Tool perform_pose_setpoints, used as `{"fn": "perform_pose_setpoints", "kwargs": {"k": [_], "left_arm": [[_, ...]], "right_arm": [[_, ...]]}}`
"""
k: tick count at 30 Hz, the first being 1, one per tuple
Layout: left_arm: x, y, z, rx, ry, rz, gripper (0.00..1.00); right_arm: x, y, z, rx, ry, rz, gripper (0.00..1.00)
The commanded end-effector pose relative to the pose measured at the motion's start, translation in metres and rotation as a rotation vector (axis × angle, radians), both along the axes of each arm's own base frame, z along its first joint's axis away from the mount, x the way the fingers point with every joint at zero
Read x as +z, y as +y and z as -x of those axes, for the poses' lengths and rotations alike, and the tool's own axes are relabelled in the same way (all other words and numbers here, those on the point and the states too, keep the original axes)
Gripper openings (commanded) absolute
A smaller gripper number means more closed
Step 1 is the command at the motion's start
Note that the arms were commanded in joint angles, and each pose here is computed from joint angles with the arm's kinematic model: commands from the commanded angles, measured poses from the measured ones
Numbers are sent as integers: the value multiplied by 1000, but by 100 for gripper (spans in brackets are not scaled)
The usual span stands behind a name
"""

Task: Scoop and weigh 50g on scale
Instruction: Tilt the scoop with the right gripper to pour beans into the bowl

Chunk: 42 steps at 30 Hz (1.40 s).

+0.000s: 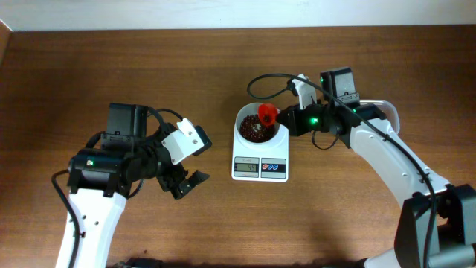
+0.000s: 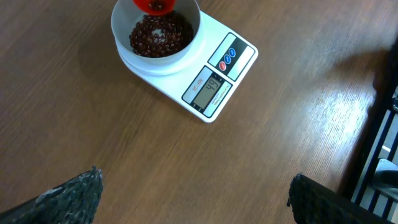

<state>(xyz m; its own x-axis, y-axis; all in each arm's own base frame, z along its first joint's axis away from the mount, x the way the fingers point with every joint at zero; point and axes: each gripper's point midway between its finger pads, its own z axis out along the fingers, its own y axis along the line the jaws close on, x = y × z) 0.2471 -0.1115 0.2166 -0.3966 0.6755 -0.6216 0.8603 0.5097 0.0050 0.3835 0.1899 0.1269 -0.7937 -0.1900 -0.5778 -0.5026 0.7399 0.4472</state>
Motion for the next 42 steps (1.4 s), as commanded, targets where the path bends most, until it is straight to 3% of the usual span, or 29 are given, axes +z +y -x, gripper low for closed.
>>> {"fn": "perform_pose_setpoints", "kwargs": {"k": [1, 42], "left_arm": [[7, 1, -4, 8, -16, 7, 99], [7, 1, -4, 8, -16, 7, 99]], "right_arm": [[-9, -9, -8, -50, -8, 71, 4], [7, -16, 12, -52, 24, 81, 4]]}}
